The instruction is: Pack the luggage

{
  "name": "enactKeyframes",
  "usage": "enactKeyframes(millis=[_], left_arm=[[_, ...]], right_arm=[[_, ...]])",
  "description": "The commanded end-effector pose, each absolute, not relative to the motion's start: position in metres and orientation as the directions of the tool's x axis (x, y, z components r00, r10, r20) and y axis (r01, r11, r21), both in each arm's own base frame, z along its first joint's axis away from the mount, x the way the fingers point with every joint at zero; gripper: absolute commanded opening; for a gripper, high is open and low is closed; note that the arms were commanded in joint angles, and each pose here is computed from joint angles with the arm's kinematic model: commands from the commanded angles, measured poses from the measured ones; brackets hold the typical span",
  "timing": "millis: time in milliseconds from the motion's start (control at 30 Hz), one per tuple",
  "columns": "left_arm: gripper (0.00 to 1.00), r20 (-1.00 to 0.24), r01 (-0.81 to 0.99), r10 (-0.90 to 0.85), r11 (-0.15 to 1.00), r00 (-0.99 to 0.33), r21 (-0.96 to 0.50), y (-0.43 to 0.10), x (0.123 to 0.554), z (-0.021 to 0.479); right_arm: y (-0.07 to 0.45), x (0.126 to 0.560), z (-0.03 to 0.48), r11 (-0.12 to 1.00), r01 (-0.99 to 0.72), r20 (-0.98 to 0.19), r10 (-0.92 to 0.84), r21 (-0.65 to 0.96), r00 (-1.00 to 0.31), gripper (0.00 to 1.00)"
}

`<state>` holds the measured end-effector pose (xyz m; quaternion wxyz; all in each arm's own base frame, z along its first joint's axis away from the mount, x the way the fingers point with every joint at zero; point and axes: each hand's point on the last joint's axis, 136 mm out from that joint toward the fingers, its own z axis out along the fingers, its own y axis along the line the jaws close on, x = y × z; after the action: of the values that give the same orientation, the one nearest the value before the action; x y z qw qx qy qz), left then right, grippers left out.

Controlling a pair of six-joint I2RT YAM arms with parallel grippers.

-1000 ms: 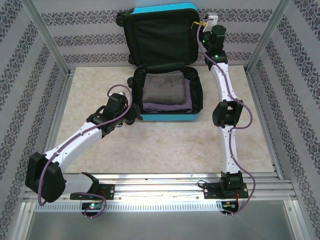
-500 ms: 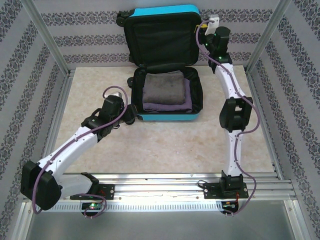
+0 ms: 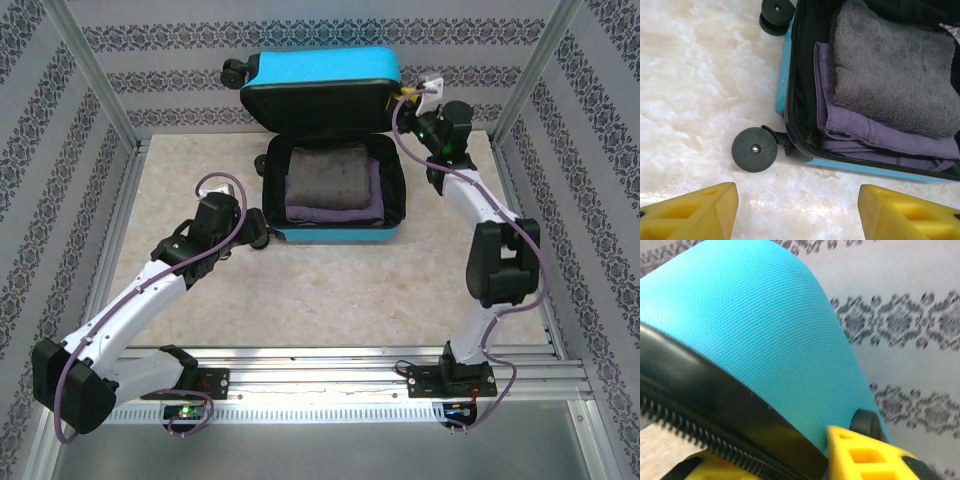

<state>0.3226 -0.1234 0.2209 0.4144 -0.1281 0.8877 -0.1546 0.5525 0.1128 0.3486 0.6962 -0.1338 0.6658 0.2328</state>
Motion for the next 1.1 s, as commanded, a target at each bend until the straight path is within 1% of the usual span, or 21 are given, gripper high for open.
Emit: enactKeyframes(millis=[0, 100, 200, 267, 333, 400, 567, 700, 833, 933, 1067], left_arm=[[0.66, -0.765, -0.066, -0.337, 0.930, -0.549, -0.362, -0.113, 0.321, 0.260], [0.67, -0.794, -0.045, -0.333, 0.931, -0.509, -0.362, -0.109, 0.322, 0.280], [0.69, -0.816, -0.027, -0.319, 0.936, -0.482, -0.350, -0.106, 0.326, 0.297], [0.70, -0.822, -0.023, -0.321, 0.935, -0.471, -0.353, -0.105, 0.333, 0.304], [0.70, -0.814, -0.019, -0.345, 0.925, -0.468, -0.380, -0.105, 0.346, 0.310], [0.70, -0.804, 0.000, -0.367, 0.910, -0.469, -0.415, -0.108, 0.359, 0.314], [0.70, -0.789, 0.029, -0.390, 0.889, -0.476, -0.457, -0.109, 0.392, 0.320], [0.70, -0.756, 0.012, -0.424, 0.869, -0.499, -0.495, -0.090, 0.423, 0.318], [0.70, -0.729, -0.052, -0.465, 0.858, -0.502, -0.511, -0.061, 0.453, 0.306], [0.68, -0.693, -0.107, -0.478, 0.855, -0.540, -0.507, -0.045, 0.476, 0.283], [0.66, -0.642, -0.165, -0.478, 0.859, -0.599, -0.485, -0.038, 0.501, 0.241]], right_arm=[[0.123, 0.497, 0.396, 0.812, -0.576, -0.975, 0.192, 0.095, 0.109, 0.37], [0.117, 0.469, 0.374, 0.826, -0.541, -0.982, 0.191, 0.157, 0.006, 0.47], [0.106, 0.444, 0.352, 0.855, -0.466, -0.974, 0.203, 0.228, -0.104, 0.52], [0.097, 0.428, 0.339, 0.864, -0.414, -0.957, 0.233, 0.286, -0.175, 0.58], [0.088, 0.413, 0.320, 0.873, -0.340, -0.925, 0.265, 0.350, -0.273, 0.60], [0.082, 0.398, 0.305, 0.881, -0.289, -0.901, 0.271, 0.374, -0.337, 0.62], [0.059, 0.376, 0.281, 0.895, -0.172, -0.865, 0.325, 0.412, -0.383, 0.68], [0.056, 0.375, 0.270, 0.879, -0.147, -0.828, 0.355, 0.453, -0.434, 0.71], [0.061, 0.384, 0.262, 0.852, -0.146, -0.792, 0.387, 0.503, -0.472, 0.75], [0.069, 0.396, 0.255, 0.827, -0.153, -0.759, 0.403, 0.541, -0.512, 0.78], [0.068, 0.416, 0.238, 0.817, -0.110, -0.719, 0.425, 0.567, -0.550, 0.79]])
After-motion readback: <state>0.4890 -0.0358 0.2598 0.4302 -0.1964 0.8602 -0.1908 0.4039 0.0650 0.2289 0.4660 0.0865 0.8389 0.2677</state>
